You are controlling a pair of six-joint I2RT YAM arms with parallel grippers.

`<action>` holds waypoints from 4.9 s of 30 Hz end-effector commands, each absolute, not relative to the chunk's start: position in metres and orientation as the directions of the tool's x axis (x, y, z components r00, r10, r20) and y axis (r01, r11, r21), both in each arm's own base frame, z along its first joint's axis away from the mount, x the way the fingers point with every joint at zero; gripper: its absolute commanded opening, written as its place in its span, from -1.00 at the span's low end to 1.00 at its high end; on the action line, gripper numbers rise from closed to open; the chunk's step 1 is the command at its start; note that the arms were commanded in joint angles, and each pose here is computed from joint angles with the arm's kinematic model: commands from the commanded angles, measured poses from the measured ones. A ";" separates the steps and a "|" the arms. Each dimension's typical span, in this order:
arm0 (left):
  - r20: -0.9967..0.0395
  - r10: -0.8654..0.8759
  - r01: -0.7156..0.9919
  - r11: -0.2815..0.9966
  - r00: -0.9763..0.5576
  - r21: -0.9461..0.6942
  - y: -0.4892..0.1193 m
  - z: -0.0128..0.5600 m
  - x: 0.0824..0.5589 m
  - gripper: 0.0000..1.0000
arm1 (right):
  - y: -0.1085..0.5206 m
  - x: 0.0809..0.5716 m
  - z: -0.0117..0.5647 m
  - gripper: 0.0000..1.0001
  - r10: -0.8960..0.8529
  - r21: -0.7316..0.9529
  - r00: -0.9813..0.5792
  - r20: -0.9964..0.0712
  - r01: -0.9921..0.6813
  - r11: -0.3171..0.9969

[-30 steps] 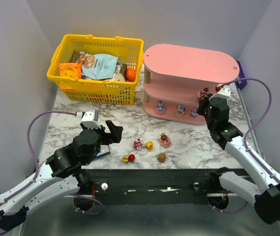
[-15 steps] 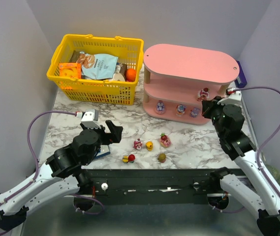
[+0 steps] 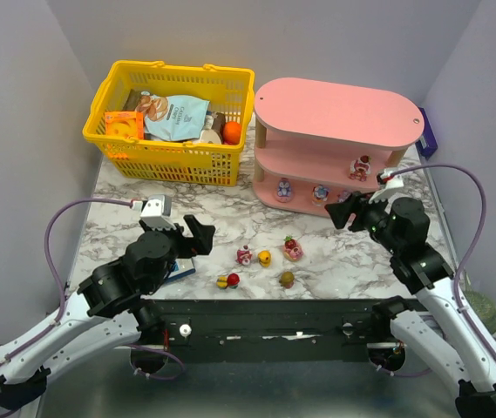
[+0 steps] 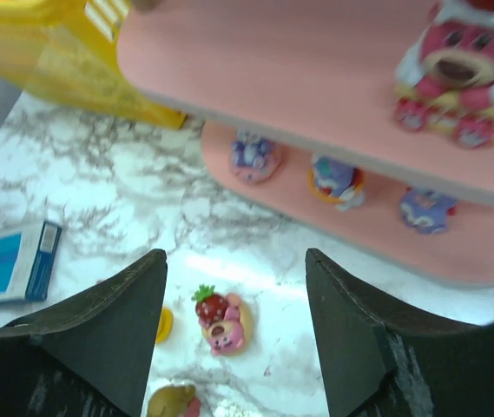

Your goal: Place and organize the plastic toys onto the shelf

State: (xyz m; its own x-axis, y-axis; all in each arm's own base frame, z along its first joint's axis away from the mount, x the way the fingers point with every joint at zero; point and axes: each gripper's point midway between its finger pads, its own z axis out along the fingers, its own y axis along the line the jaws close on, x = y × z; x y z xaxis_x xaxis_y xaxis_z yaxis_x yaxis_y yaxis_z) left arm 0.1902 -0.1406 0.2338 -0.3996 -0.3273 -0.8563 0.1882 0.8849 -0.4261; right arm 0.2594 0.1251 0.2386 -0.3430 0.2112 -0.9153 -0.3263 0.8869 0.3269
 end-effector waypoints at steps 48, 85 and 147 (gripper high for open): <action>-0.860 -0.311 0.167 0.899 -0.405 -0.404 -0.136 0.226 0.192 0.98 | 0.220 0.236 0.055 -0.99 -0.010 0.281 -0.723 -0.690 -0.281 0.918; -0.821 -0.265 0.146 0.912 -0.507 -0.384 -0.179 0.190 0.212 0.98 | 0.302 0.222 0.115 0.41 -0.151 0.265 -0.543 -0.826 -0.609 0.748; -0.847 -0.346 0.110 0.900 -0.403 -0.421 -0.130 0.222 0.195 0.98 | 0.328 0.256 0.171 -0.58 -0.235 0.001 -0.471 -0.851 -0.448 0.894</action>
State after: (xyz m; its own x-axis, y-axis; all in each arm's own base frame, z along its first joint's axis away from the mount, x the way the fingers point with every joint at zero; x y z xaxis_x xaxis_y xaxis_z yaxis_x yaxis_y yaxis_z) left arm 0.1926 -0.1384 0.2185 -0.4272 -0.3368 -0.8391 0.1344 0.8941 -0.4272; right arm 0.2357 0.3517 0.1237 -0.5197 -0.2730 -0.8096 -0.5305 0.8459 0.0553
